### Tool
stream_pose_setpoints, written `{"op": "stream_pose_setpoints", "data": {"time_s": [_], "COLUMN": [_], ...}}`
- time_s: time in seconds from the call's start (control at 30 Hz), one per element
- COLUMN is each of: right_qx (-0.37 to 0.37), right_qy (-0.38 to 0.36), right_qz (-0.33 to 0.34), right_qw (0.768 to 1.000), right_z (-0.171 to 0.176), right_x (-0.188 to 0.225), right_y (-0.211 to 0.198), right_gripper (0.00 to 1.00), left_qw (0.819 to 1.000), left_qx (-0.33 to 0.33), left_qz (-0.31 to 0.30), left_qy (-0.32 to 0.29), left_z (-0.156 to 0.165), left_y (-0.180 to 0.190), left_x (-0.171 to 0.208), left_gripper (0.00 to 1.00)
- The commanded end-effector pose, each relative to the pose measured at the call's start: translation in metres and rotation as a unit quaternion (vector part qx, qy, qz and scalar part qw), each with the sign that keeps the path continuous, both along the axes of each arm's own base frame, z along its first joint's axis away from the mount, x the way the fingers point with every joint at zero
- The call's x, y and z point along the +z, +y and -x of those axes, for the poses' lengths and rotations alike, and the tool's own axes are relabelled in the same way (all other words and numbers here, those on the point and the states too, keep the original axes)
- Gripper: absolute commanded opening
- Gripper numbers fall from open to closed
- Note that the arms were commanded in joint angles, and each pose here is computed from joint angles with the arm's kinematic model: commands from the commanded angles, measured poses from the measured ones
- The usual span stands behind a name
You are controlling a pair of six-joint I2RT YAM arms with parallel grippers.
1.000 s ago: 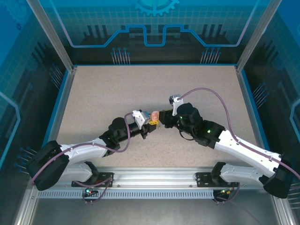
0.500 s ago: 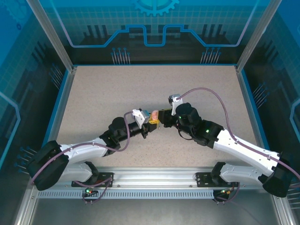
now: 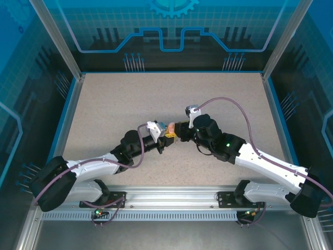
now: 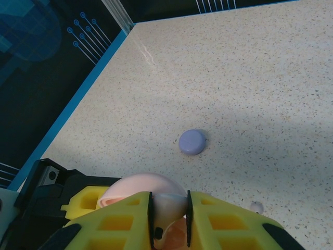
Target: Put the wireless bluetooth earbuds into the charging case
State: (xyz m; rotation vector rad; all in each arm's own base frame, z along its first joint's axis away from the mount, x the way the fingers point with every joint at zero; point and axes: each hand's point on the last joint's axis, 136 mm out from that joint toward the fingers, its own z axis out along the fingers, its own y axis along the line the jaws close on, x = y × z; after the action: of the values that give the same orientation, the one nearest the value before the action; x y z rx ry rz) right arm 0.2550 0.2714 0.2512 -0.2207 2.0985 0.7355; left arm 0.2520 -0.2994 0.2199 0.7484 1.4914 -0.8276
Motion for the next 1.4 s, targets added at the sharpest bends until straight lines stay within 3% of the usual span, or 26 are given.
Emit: {"op": "stream_pose_setpoints", "data": {"time_s": [0.0,0.33,0.5,0.63,0.87,1.03,1.17,1.37], "right_qx": [0.023,0.026,0.028,0.029,0.03,0.012,-0.04,-0.068], "right_qy": [0.007,0.017,0.013,-0.001,-0.043,-0.037,0.031,0.147], "right_qz": [0.001,0.006,0.006,-0.004,-0.02,-0.015,0.018,0.065], "right_qw": [1.0,0.999,1.0,1.0,0.998,0.999,0.999,0.985], "right_z": [0.009,0.014,0.015,0.018,0.028,0.029,0.02,0.009], "right_x": [-0.009,-0.011,-0.002,0.014,0.049,0.041,-0.005,-0.078], "right_y": [0.009,0.007,0.006,-0.001,-0.033,-0.057,-0.081,-0.084], "right_gripper": [0.23,0.25,0.31,0.44,0.81,0.98,0.99,0.87], "left_qw": [0.999,0.999,0.999,0.999,0.999,0.999,0.998,0.994], "left_qx": [0.005,0.004,0.002,0.003,0.01,0.027,0.044,0.069], "left_qz": [0.028,0.027,0.024,0.022,0.017,0.005,-0.004,-0.023], "left_qy": [-0.024,-0.024,-0.022,-0.023,-0.026,-0.037,-0.054,-0.076], "left_z": [-0.002,-0.001,-0.001,-0.001,0.003,0.007,0.013,0.022], "left_y": [-0.001,-0.002,-0.002,-0.001,0.005,0.018,0.031,0.052], "left_x": [0.026,0.024,0.021,0.02,0.018,0.019,0.025,0.036], "left_gripper": [0.0,0.0,0.0,0.0,0.0,0.0,0.0,0.0]}}
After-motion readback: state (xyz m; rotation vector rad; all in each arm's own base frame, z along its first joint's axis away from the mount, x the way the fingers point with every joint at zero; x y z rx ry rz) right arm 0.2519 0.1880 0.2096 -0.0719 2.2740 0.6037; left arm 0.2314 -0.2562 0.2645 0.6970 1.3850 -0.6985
